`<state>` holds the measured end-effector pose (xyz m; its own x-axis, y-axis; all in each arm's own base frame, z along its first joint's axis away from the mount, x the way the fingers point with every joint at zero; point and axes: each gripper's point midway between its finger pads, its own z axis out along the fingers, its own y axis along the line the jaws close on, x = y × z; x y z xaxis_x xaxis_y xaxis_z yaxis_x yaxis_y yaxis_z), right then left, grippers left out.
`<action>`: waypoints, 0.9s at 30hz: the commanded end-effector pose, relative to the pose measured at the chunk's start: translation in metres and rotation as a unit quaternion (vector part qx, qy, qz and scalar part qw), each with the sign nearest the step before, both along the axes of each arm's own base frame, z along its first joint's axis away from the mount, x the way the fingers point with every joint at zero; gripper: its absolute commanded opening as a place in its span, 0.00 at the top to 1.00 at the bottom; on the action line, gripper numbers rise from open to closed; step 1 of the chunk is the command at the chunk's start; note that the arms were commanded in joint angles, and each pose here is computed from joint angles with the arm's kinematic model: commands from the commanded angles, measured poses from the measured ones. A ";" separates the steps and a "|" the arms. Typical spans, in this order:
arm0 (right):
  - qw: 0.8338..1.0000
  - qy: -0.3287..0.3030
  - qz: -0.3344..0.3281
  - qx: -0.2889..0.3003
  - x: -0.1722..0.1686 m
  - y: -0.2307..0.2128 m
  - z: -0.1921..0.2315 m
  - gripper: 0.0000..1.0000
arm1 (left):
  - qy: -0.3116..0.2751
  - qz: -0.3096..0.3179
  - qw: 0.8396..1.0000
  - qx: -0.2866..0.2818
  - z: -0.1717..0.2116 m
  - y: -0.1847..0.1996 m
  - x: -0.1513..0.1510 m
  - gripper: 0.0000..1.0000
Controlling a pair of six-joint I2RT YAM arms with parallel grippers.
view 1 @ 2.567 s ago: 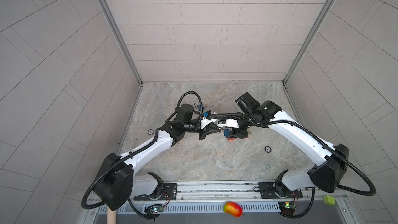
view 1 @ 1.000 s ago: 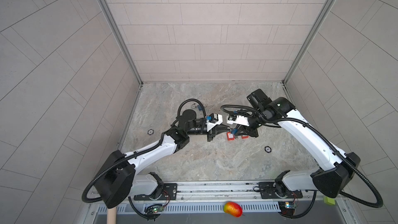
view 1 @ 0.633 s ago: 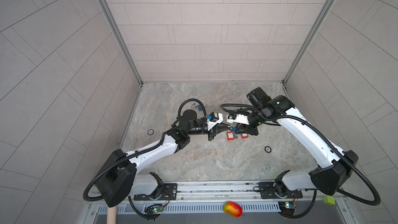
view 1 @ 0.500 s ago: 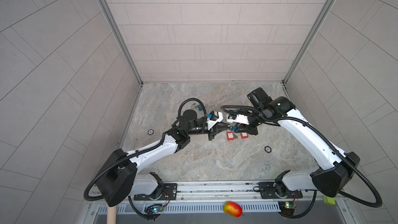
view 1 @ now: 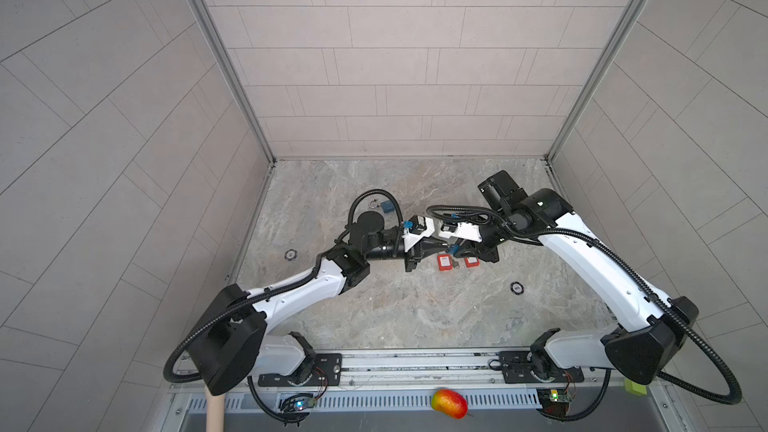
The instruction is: Lock with the key
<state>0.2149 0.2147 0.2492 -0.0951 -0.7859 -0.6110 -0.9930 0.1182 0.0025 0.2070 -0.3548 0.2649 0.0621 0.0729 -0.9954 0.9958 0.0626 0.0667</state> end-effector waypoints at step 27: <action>0.994 -0.090 -0.036 0.042 0.001 -0.007 0.028 0.57 | -0.005 -0.012 1.000 -0.016 0.022 0.011 0.004 1.00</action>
<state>0.2254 0.2176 0.2652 -0.0331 -0.7520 -0.6583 -0.9806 0.1516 -0.1239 0.2184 -0.3490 0.2599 0.0201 0.0795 -0.9966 0.9959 0.0862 0.0270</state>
